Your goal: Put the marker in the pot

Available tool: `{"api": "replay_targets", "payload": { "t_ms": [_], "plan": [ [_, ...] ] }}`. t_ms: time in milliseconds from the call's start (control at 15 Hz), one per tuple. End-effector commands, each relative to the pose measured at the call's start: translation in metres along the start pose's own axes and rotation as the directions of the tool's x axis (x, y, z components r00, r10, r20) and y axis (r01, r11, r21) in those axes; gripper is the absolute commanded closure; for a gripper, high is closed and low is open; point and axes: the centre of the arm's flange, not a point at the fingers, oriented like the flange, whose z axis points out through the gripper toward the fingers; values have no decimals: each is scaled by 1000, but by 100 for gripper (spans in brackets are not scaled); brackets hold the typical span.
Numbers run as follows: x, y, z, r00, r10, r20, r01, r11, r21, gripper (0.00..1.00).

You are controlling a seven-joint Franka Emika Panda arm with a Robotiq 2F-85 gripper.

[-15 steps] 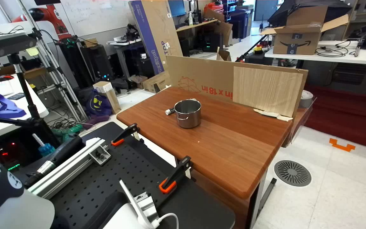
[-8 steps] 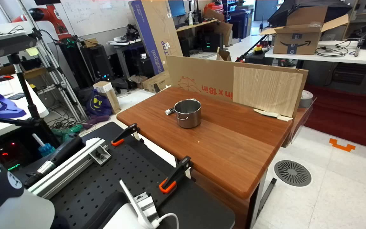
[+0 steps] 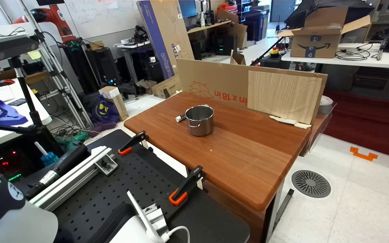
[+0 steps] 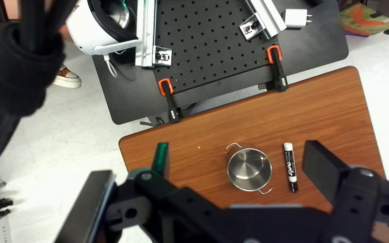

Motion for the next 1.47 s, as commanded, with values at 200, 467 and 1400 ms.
{"api": "replay_targets", "payload": {
  "t_ms": [200,467,1400],
  "plan": [
    [0,0,0,1000,0,0,0,1000,0,0],
    [0,0,0,1000,0,0,0,1000,0,0],
    [59,-19,24,994,-19,-112,25,998,55,0]
  ]
}}
